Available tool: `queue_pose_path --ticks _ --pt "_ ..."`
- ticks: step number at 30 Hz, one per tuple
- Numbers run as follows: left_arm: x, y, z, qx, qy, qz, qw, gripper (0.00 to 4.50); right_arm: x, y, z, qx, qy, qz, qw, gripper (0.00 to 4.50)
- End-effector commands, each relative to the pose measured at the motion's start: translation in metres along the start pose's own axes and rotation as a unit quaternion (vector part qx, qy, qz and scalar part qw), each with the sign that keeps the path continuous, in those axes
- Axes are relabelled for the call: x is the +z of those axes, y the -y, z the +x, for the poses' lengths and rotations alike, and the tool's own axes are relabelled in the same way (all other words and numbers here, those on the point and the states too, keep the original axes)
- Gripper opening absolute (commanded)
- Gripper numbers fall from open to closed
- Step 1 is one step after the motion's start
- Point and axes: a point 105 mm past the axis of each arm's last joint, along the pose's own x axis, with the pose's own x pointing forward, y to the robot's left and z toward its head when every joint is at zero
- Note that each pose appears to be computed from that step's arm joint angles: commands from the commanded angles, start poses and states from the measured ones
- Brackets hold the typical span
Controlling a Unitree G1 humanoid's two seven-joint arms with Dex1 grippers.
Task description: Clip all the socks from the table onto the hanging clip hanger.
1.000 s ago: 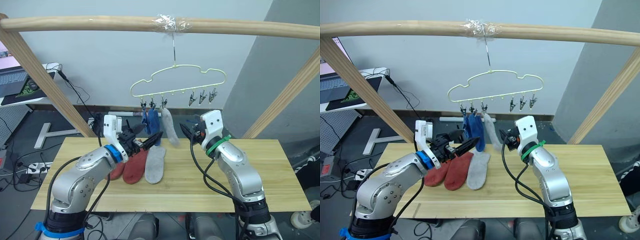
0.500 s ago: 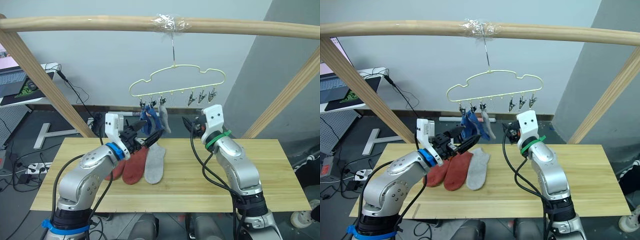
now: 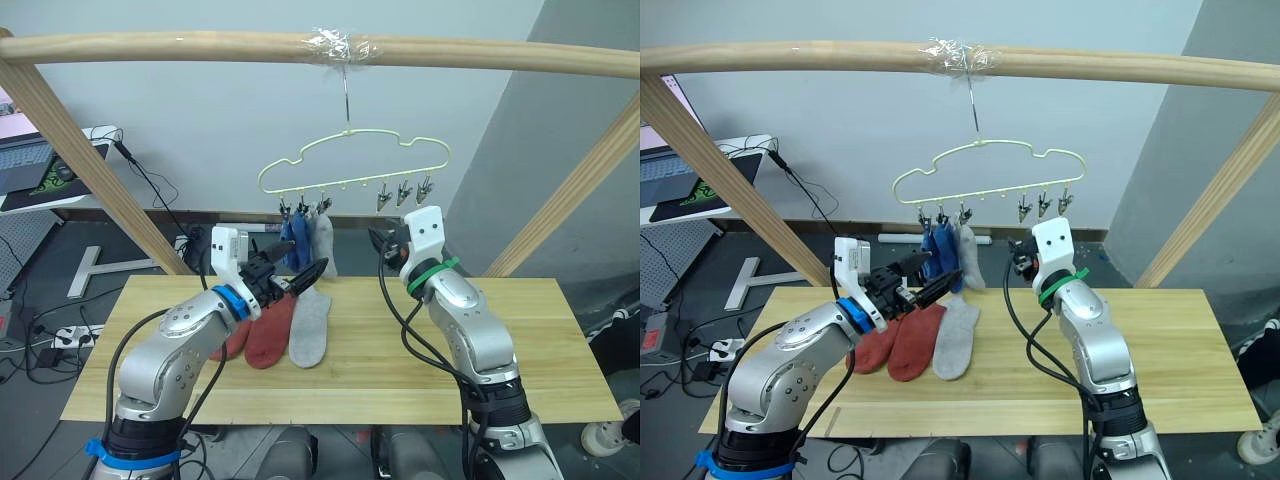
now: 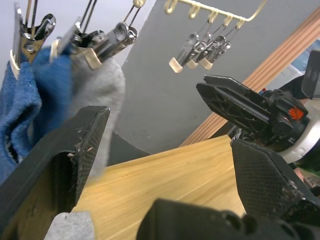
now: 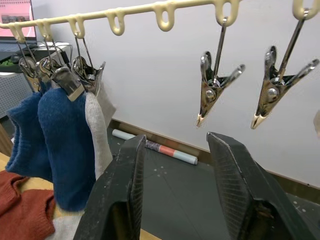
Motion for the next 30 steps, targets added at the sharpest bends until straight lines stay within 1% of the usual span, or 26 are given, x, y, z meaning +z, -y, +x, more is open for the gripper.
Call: queue_pose_path --ticks 1,5,9,12,18,23,30 --pt "0.017 0.006 -0.001 -0.013 0.029 0.027 0.999 4.50 0.017 0.003 0.004 -0.008 0.031 0.007 0.999 1.94" --pt "0.018 0.006 0.000 -0.013 0.029 0.032 0.999 4.50 0.020 0.008 0.012 -0.023 0.030 0.028 0.999 1.94" --pt "0.034 0.003 0.000 -0.011 0.049 0.043 0.998 4.50 0.022 0.018 0.019 -0.052 0.023 0.073 0.996 1.94" --pt "0.041 0.006 0.000 -0.019 0.053 0.055 0.997 4.50 0.022 0.019 0.023 -0.057 0.019 0.089 0.994 1.94" --pt "0.055 0.011 0.000 -0.033 0.070 0.064 0.995 4.50 0.028 0.014 0.027 -0.041 0.028 0.091 0.995 1.94" --pt "0.056 0.013 0.002 -0.036 0.075 0.065 0.994 4.50 0.031 0.010 0.031 -0.035 0.033 0.095 0.994 1.94" --pt "0.063 0.024 0.003 -0.061 0.089 0.058 0.992 4.50 0.034 0.012 0.036 -0.036 0.040 0.091 0.994 1.94"
